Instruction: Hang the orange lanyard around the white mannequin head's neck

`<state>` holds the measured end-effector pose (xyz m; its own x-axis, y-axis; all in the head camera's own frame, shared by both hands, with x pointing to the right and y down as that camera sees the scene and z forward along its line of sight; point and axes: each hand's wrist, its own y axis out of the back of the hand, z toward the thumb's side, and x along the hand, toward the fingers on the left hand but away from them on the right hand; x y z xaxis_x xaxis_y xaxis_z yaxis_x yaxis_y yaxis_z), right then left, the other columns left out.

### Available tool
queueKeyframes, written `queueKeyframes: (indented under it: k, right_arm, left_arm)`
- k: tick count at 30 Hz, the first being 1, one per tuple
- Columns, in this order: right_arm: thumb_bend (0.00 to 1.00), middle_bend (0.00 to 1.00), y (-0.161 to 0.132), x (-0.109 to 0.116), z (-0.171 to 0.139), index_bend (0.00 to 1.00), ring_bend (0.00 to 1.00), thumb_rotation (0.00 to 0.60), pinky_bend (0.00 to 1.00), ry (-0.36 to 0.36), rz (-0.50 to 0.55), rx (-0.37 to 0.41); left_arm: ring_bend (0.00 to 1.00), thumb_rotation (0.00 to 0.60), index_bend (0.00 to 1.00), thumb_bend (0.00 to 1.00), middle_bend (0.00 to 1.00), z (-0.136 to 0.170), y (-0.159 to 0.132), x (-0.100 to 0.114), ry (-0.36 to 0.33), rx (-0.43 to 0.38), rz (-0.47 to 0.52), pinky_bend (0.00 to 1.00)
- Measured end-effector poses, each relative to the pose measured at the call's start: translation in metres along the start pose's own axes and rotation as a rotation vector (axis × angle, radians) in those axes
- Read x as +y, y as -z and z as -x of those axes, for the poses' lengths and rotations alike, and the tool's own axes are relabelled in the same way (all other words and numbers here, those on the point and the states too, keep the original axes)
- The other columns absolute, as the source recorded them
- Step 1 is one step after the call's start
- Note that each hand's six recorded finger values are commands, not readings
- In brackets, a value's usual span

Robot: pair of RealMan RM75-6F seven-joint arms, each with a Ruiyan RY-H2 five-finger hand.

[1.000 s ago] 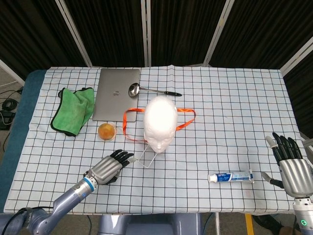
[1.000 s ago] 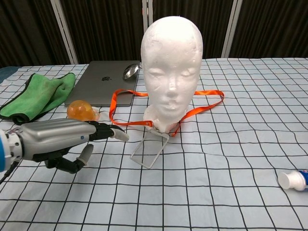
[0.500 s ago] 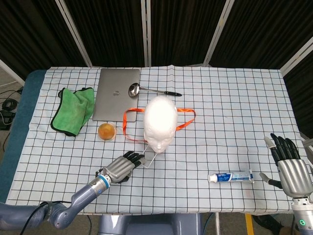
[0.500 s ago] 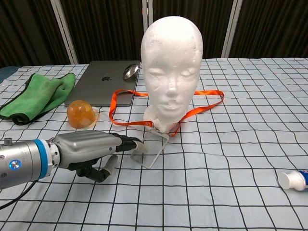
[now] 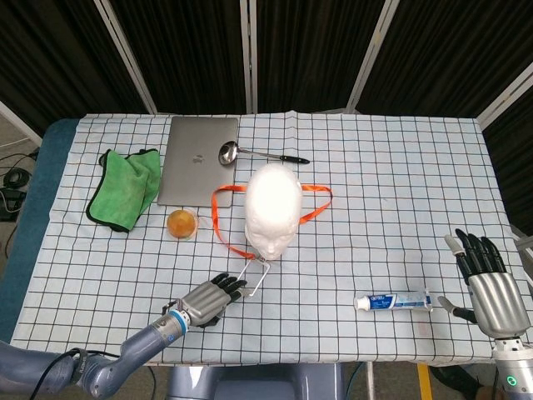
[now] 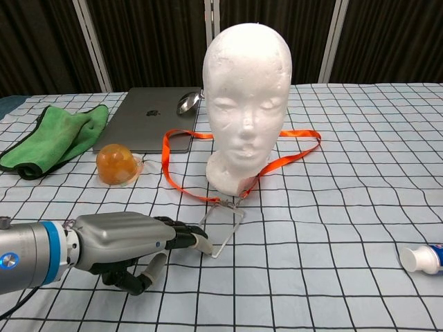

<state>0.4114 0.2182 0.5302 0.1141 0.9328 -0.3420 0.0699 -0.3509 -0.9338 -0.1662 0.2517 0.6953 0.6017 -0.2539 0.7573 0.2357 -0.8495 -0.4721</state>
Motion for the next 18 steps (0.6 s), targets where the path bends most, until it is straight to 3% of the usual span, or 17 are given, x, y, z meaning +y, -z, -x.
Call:
queueKeyframes:
  k: [18]
  right_arm:
    - [0.00,0.00,0.000,0.002,0.000,0.00,0.00,0.600,0.00,0.010,0.002,-0.001]
  left_arm:
    - [0.00,0.600,0.00,1.00,0.00,0.014,-0.020,-0.007,0.081,-0.034,-0.034,0.00]
